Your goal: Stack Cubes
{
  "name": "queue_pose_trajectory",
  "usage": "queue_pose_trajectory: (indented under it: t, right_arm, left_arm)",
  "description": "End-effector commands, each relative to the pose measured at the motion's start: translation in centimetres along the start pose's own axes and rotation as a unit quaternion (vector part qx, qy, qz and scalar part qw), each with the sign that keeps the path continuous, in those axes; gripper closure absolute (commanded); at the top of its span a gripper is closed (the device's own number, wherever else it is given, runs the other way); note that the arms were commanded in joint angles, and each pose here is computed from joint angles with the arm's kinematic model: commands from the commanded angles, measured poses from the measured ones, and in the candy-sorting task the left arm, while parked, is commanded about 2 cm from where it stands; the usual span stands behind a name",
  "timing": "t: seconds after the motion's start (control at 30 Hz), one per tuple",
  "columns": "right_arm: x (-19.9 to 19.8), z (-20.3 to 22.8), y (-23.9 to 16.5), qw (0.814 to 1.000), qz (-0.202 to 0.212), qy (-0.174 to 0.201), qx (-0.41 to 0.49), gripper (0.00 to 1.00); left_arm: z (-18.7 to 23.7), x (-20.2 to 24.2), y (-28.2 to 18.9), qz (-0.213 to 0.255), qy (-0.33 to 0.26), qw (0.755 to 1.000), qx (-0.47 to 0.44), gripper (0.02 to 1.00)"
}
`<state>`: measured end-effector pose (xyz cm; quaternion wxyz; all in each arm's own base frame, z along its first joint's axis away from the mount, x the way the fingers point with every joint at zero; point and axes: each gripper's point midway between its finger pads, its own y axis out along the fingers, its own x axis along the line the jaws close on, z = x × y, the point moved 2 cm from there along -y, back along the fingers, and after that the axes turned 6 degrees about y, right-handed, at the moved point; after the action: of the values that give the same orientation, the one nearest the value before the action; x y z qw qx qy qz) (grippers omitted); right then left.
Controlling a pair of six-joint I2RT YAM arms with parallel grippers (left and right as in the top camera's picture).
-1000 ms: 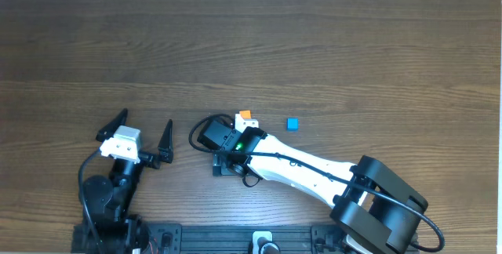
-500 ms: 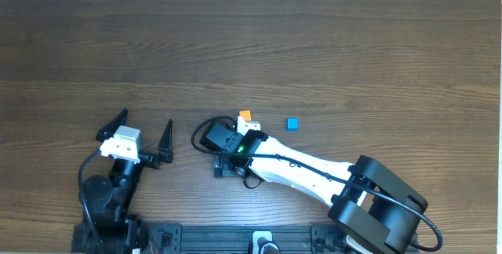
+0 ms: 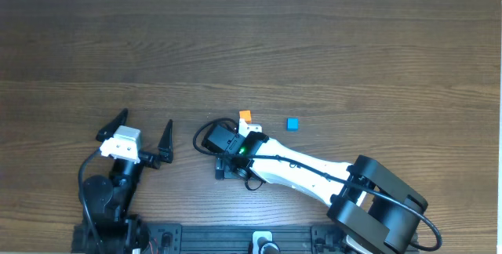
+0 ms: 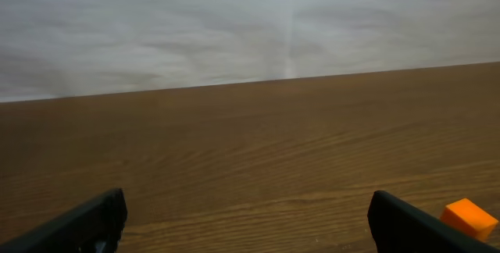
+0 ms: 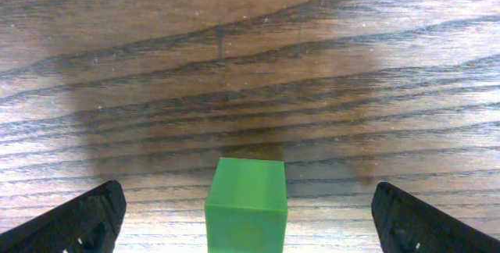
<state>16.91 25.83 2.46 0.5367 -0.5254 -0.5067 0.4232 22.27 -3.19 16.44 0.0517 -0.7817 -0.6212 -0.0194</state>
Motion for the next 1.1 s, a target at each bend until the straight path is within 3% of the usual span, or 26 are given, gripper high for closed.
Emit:
queue_pose_trajectory:
  t: [0.03,0.4,1.1]
  right_arm:
    - [-0.2,0.43,0.37,1.0,0.005,0.004,0.004,0.02]
    - [-0.18,0.44,0.67,1.0,0.007,0.004,0.005,0.069]
    - [-0.17,0.72,0.66,1.0,0.009,-0.001,0.006,0.257]
  left_arm:
    - [0.14,0.24,0.0,-0.007,0.009,1.0,-0.002,0.018]
    - [0.14,0.24,0.0,-0.007,0.009,1.0,-0.002,0.018]
    - [0.14,0.24,0.0,-0.007,0.009,1.0,-0.002,0.018]
